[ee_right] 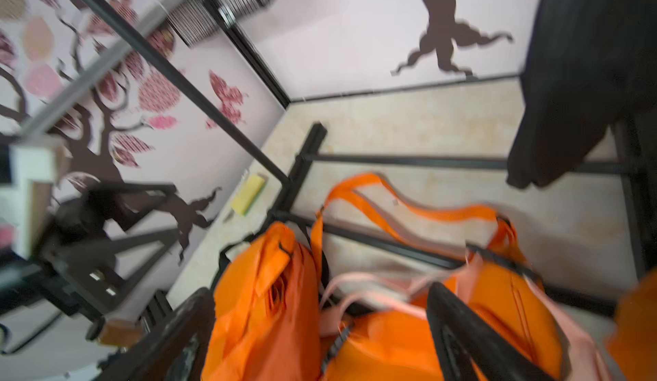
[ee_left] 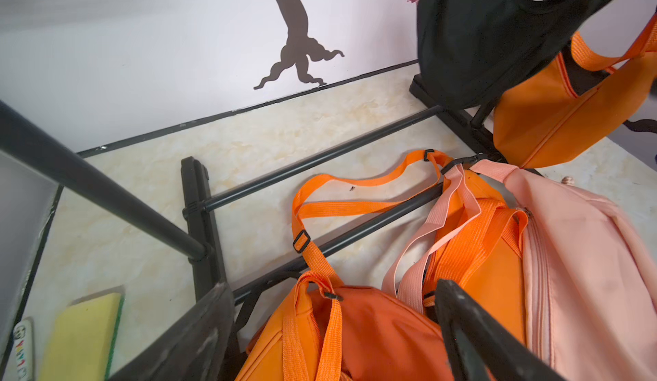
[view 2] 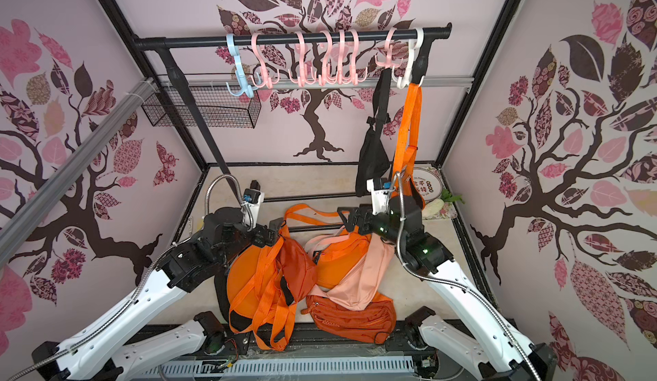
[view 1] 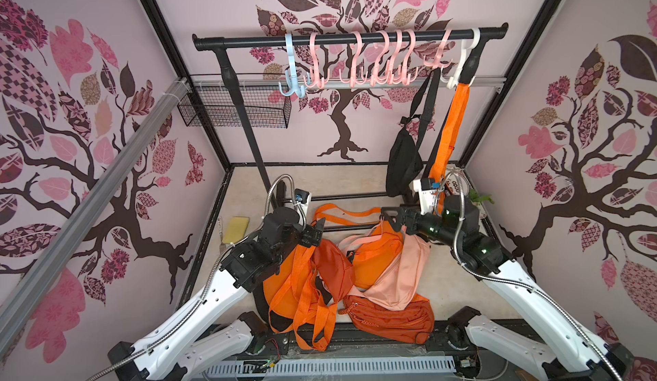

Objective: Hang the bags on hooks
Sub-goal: Pick up the bag from the bag.

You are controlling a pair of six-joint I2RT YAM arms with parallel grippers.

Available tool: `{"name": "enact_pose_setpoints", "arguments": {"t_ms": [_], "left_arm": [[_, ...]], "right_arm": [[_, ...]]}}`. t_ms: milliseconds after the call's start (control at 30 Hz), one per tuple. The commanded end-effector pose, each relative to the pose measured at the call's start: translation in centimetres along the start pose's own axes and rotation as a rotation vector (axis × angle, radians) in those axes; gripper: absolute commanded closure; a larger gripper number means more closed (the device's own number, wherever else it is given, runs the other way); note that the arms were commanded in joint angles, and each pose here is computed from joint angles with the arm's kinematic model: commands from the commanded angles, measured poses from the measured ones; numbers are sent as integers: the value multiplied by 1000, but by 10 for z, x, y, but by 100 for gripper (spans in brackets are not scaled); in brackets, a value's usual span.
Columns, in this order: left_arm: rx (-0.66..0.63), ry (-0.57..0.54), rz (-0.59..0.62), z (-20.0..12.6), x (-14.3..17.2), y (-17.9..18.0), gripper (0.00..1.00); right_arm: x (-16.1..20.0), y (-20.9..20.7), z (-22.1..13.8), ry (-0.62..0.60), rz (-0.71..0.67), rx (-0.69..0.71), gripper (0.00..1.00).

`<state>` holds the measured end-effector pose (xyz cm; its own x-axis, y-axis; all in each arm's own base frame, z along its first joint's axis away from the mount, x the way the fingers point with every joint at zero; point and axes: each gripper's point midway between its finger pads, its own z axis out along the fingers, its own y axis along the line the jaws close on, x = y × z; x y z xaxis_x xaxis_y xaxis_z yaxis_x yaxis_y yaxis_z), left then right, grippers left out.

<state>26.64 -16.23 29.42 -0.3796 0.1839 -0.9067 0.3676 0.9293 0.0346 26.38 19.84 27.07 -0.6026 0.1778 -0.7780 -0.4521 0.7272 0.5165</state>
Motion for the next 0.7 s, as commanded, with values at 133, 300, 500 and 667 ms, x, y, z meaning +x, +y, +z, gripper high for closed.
{"name": "enact_pose_setpoints", "arguments": {"t_ms": [133, 300, 500, 667], "left_arm": [[-90, -48, 14, -8, 15, 21, 9], [-139, -92, 2, -15, 13, 32, 9], [-206, -155, -24, -30, 6, 48, 9], [-287, -183, -52, -39, 2, 63, 10]], "right_arm": [[101, 20, 35, 253, -122, -29, 13], [117, 26, 54, 295, -96, -46, 13], [143, 99, 30, 294, -288, -252, 15], [186, 146, 19, 398, -376, -389, 16]]}}
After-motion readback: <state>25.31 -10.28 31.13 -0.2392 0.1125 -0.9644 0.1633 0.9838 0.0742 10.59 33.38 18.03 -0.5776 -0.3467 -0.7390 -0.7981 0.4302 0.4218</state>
